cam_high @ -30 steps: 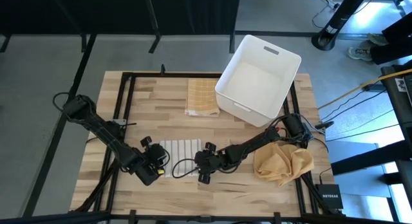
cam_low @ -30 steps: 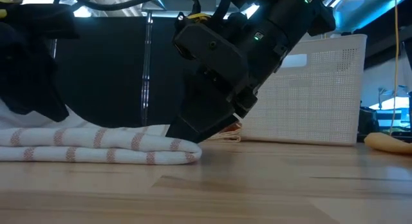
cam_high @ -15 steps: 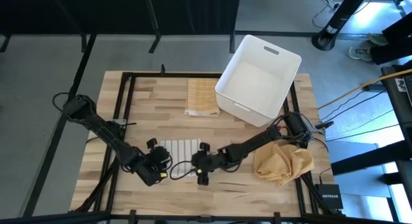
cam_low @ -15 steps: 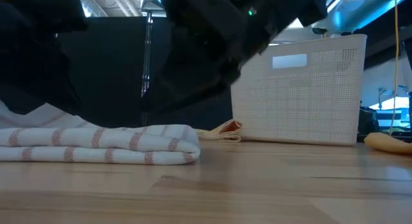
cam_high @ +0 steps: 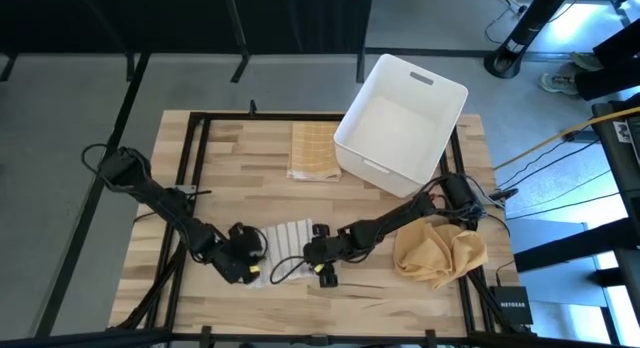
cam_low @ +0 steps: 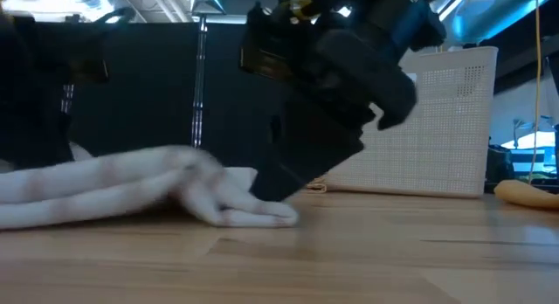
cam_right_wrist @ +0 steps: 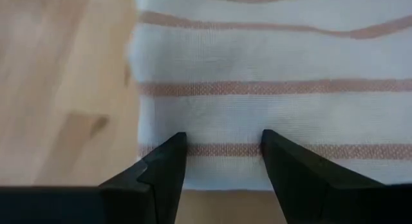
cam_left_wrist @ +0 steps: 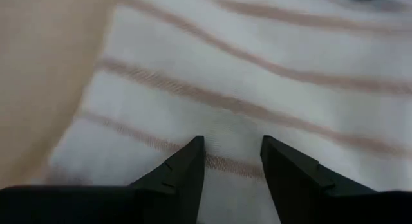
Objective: Fold towel
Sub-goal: Stack the white towel on top of the yellow patterned towel
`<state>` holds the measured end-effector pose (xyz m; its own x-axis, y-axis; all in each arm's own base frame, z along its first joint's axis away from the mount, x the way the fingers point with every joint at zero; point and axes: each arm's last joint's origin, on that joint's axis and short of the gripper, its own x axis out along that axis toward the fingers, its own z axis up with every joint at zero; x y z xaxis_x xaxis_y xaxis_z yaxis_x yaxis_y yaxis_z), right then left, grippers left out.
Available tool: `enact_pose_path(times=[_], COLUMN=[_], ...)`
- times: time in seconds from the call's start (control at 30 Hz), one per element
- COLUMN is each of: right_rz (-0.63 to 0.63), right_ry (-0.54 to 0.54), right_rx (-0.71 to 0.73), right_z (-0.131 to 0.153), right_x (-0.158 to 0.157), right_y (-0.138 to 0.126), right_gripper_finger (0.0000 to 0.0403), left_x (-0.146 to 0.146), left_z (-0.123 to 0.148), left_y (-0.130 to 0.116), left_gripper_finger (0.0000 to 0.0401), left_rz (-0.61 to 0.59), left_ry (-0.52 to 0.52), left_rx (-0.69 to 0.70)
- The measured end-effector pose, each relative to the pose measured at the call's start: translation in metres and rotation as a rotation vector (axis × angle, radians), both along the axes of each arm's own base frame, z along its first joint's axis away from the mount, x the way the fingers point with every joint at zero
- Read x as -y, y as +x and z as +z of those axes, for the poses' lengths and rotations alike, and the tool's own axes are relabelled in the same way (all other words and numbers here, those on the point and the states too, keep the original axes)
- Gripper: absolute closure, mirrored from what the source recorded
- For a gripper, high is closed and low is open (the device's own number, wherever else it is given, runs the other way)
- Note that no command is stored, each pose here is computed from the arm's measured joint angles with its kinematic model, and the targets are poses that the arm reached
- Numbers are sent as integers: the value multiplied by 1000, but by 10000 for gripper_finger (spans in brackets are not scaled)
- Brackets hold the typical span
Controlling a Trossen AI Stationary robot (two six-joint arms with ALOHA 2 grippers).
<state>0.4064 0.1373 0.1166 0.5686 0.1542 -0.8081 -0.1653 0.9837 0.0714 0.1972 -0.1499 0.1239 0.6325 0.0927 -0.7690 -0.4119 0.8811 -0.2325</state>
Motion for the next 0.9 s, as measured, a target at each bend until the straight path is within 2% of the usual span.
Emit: enact_pose_path(times=[0.1,0.27,0.4,0.47,0.57,0.67,0.77,0.9], right_rz=[40,30,19,13,-57,-241,-422,-561], right_ry=[-94,-165,-113,-95,-167,-172,-95,64], right_rx=[-100,-251,-167,-115,-36,64,94,172], right_z=[4,38,90,99,90,76,50,24], right_x=[6,10,-3,-12,-25,-23,-13,-11], right_y=[-7,-16,-22,-27,-30,-29,-35,-45], right_gripper_finger=[197,197,197,197,197,197,197,197], left_x=[8,12,13,14,12,1,-14,-27], left_z=[4,8,14,19,24,23,16,11], left_y=[4,7,11,12,11,9,4,1], left_gripper_finger=[256,256,256,256,256,256,256,256], left_rz=[-26,-93,-128,-147,-155,-102,-35,-8], left_ry=[-73,-42,-13,-4,28,111,190,250], left_rx=[90,125,135,152,156,109,-1,-96])
